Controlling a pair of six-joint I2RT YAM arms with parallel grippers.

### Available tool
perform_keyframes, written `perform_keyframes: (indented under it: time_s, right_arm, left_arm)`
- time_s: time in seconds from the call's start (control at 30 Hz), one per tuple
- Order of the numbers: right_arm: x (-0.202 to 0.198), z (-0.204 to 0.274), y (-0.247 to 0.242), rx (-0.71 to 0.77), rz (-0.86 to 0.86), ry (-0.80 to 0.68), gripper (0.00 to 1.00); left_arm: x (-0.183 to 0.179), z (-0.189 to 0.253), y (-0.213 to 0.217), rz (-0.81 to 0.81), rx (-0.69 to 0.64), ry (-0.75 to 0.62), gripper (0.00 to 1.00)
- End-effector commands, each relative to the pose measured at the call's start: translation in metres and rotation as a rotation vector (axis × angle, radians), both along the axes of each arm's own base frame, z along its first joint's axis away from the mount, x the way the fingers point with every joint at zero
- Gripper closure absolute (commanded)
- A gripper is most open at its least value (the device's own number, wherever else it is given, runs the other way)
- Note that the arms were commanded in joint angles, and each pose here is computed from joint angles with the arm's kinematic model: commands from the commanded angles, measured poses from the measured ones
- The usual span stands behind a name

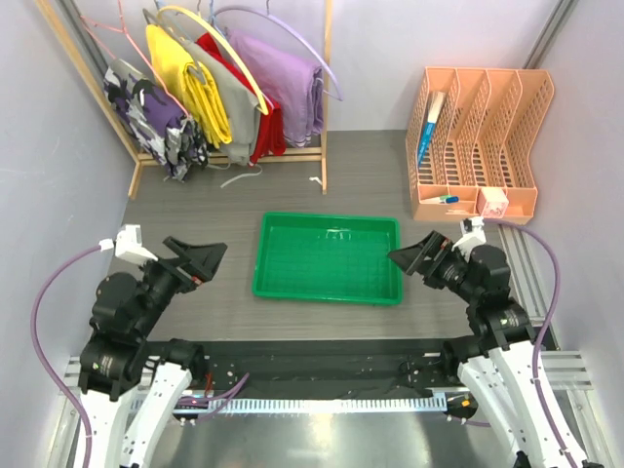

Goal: Remove the trousers from the hanger

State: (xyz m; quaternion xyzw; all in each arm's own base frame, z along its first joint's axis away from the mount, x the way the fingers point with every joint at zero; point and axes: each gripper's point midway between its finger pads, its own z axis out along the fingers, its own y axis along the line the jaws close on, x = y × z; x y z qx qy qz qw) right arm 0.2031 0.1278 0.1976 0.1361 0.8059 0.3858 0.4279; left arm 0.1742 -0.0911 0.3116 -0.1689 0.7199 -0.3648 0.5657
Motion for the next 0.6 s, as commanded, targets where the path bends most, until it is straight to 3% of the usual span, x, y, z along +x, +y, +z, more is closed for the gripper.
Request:
perform_keyframes:
  time_s: [0.0, 0.07, 0.13, 0.33, 0.47, 0.57]
  right_arm:
    - [0.007, 0.020, -0.017, -0.089, -0.081, 0.025, 0.00]
    - [0.005, 0.032, -0.007, -0.081, -0.009, 0.013, 0.00]
    - [0.001, 0.042, 0.000, -0.078, 0.046, 0.011, 0.00]
    - [0.002, 0.052, 0.017, -0.025, 0.140, -0.025, 0.00]
    - [-0.005, 0.049, 0.031, -0.014, 0.264, 0.008, 0.00]
    - [-0.007, 0.034, 0.032, -0.083, 0.295, 0.091, 0.00]
  left_arm:
    - [-0.008, -0.006, 0.010, 0.018, 0.106, 0.101, 0.00]
    - [0.000, 0.023, 0.001, -0.012, 0.070, -0.005, 0.00]
    - [0.015, 0.033, 0.004, 0.025, 0.068, -0.009, 0.00]
    - [0.079, 0.036, 0.045, 0.303, 0.217, 0.142, 0.00]
    - [0.124, 0.063, 0.049, 0.358, 0.287, 0.089, 0.00]
    - [0.159, 0.076, 0.061, 0.425, 0.298, 0.074, 0.00]
